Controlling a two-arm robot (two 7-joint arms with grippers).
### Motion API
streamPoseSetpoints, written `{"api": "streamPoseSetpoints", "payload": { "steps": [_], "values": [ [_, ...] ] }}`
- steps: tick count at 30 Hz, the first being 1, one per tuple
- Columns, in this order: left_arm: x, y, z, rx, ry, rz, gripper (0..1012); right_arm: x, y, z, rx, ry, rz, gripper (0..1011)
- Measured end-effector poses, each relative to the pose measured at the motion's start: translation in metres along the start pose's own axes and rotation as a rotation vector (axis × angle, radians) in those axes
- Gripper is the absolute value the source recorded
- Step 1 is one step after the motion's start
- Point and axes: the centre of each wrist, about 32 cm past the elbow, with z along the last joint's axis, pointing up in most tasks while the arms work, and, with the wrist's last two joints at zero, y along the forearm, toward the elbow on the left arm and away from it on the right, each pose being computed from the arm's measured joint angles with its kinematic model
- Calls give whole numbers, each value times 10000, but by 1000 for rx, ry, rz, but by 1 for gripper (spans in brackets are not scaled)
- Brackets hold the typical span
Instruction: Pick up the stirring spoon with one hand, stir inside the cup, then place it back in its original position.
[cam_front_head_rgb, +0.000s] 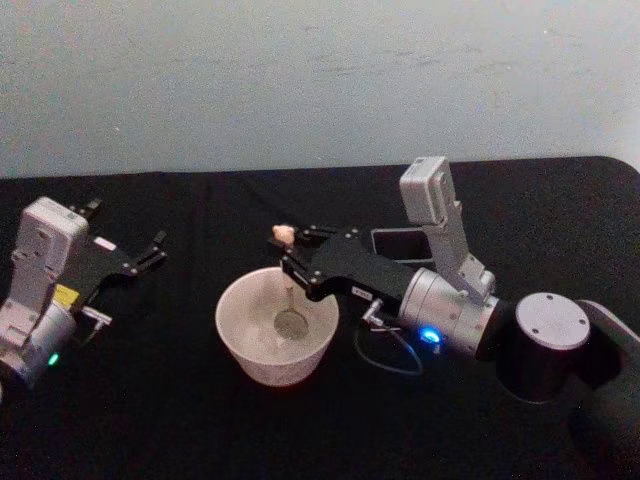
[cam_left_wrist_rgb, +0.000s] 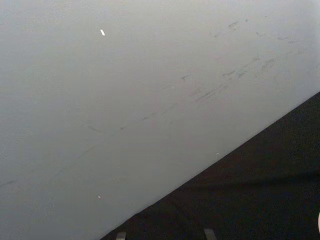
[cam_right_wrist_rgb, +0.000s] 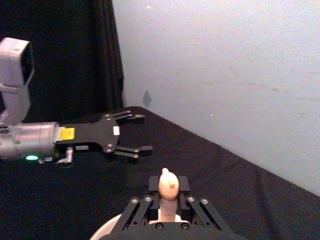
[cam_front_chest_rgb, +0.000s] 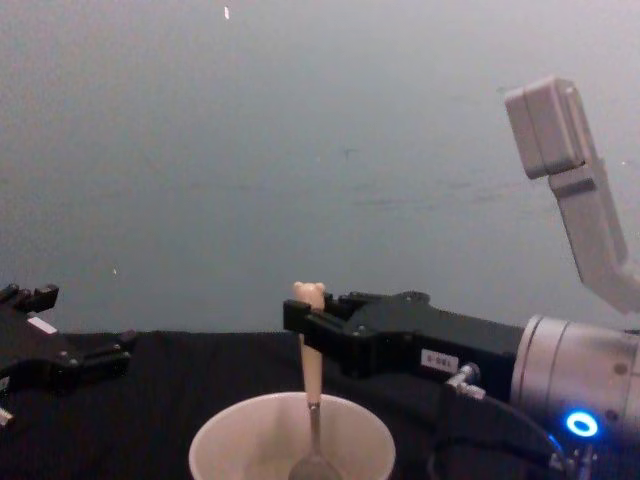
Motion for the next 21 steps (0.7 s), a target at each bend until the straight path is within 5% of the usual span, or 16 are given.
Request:
{"api": "streamPoseSetpoints", "payload": {
  "steps": [8,21],
  "values": [
    [0,0,0,0,0,0,1001,60,-105,36,-1,-7,-30,222],
    [0,0,0,0,0,0,1001,-46,-360,91,-10,6,23,222]
  ]
}}
